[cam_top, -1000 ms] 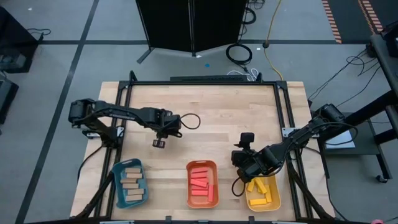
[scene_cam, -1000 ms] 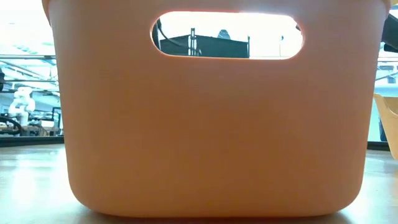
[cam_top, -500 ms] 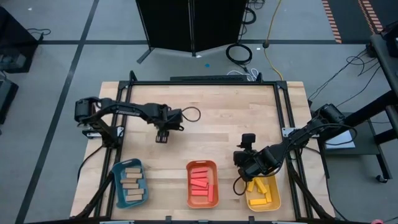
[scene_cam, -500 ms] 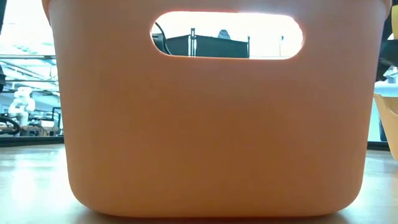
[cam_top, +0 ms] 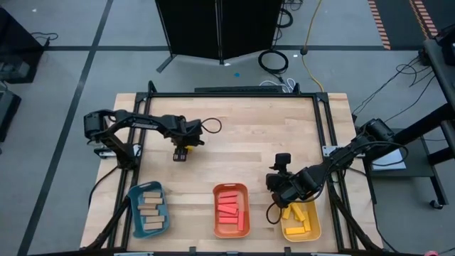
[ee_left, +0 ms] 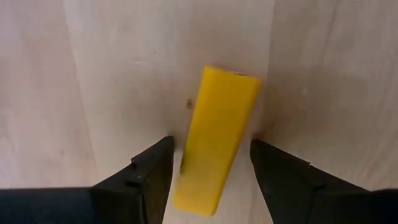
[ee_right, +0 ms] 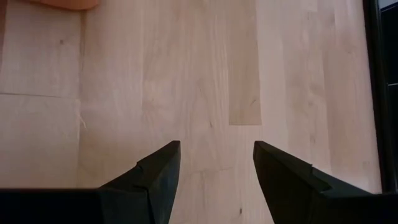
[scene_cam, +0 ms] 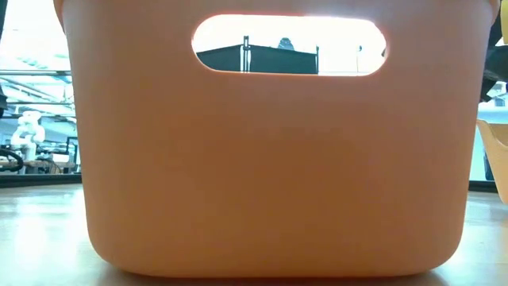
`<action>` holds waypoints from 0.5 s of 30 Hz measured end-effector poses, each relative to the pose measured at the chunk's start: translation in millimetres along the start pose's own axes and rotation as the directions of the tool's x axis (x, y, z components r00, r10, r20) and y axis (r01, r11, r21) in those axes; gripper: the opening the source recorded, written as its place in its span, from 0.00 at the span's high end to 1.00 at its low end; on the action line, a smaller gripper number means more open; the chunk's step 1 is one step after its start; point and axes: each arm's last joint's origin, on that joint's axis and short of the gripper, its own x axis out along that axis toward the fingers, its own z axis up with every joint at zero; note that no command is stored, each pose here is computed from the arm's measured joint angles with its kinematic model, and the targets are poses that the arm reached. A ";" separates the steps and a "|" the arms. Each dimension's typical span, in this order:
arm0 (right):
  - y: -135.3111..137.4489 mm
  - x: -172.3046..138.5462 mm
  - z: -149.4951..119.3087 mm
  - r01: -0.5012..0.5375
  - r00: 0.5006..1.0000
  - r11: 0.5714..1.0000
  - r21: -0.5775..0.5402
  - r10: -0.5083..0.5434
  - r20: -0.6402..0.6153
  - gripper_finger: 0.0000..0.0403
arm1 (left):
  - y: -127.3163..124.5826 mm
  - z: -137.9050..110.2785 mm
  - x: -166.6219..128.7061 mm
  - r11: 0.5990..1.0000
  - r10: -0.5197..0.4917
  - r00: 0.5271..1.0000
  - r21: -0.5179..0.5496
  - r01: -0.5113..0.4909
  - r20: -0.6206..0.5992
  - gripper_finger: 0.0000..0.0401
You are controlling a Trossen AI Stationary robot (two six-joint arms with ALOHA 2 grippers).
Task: Sort blocks
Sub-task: Put the left yellow block into the yellow bin
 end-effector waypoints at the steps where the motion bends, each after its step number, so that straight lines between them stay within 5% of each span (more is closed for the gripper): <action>1: 0.0 -0.1 0.1 0.004 1.000 1.000 0.001 -0.004 0.003 0.51 | -1.5 -0.9 1.5 1.000 -0.001 1.000 0.005 0.001 -0.003 0.47; 10: -2.6 -0.3 3.7 0.113 0.991 0.993 0.021 -0.114 0.072 0.51 | -14.1 4.9 0.0 0.998 0.016 1.000 0.061 -0.016 -0.004 0.82; 15: -2.4 -0.7 5.8 0.123 0.987 0.992 0.042 -0.126 0.094 0.51 | -19.0 15.7 -14.6 0.996 -0.034 0.995 0.084 0.025 0.098 0.83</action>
